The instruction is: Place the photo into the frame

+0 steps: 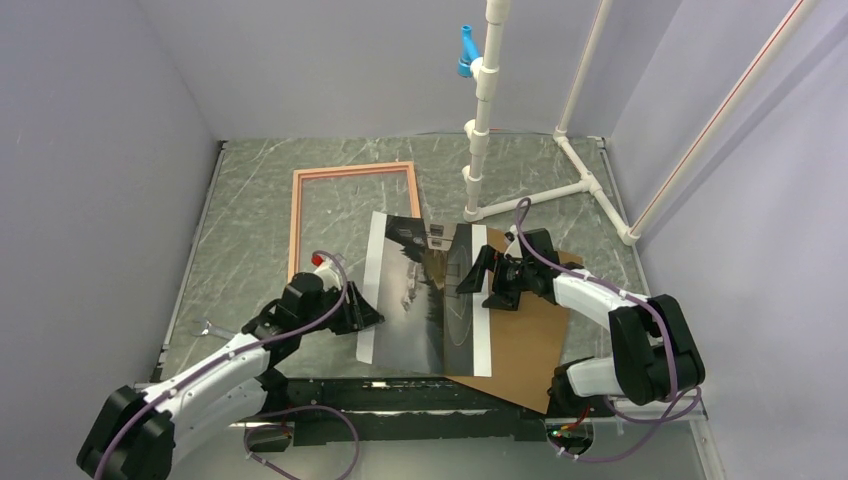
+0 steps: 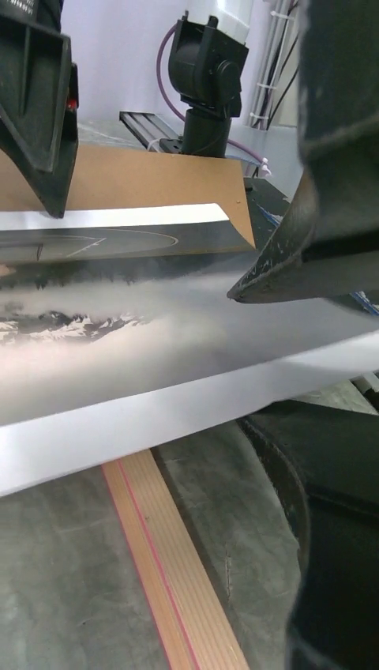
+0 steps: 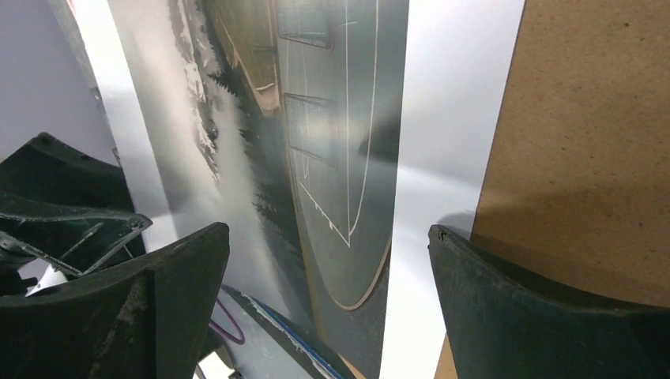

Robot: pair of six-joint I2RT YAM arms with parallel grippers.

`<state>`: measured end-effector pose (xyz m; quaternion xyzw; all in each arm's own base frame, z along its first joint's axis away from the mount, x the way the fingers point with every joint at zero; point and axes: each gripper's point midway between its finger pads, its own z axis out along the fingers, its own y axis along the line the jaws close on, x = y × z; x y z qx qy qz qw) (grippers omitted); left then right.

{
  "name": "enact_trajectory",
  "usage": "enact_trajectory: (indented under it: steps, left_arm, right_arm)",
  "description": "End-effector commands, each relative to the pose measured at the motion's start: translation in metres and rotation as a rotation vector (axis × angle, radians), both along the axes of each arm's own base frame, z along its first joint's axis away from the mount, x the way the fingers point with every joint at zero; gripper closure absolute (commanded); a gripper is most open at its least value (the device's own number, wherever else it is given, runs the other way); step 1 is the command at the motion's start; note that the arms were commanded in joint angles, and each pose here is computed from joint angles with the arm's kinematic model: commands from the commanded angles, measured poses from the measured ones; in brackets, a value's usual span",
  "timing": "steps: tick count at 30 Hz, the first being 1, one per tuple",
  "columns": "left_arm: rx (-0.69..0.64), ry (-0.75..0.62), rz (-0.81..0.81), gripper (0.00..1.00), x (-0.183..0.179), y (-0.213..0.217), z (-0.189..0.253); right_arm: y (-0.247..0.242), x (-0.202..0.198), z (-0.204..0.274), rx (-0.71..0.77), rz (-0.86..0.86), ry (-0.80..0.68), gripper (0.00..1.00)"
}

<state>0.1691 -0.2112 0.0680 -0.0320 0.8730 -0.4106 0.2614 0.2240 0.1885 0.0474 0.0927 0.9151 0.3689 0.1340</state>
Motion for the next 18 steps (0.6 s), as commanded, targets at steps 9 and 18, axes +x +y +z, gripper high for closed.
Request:
enact_trajectory:
  steps: [9, 18]
  left_arm:
    - [0.084, -0.158, 0.044, 0.97, 0.009, 0.024, 0.053]
    - [0.396, -0.181, 0.146, 1.00, 0.023, 0.076, 0.080]
  right_arm:
    - [0.015, -0.006, 0.002, -0.013, 0.045, 0.008, 0.00]
    - [0.012, -0.004, 0.021, -0.036, 0.045, -0.034, 0.00]
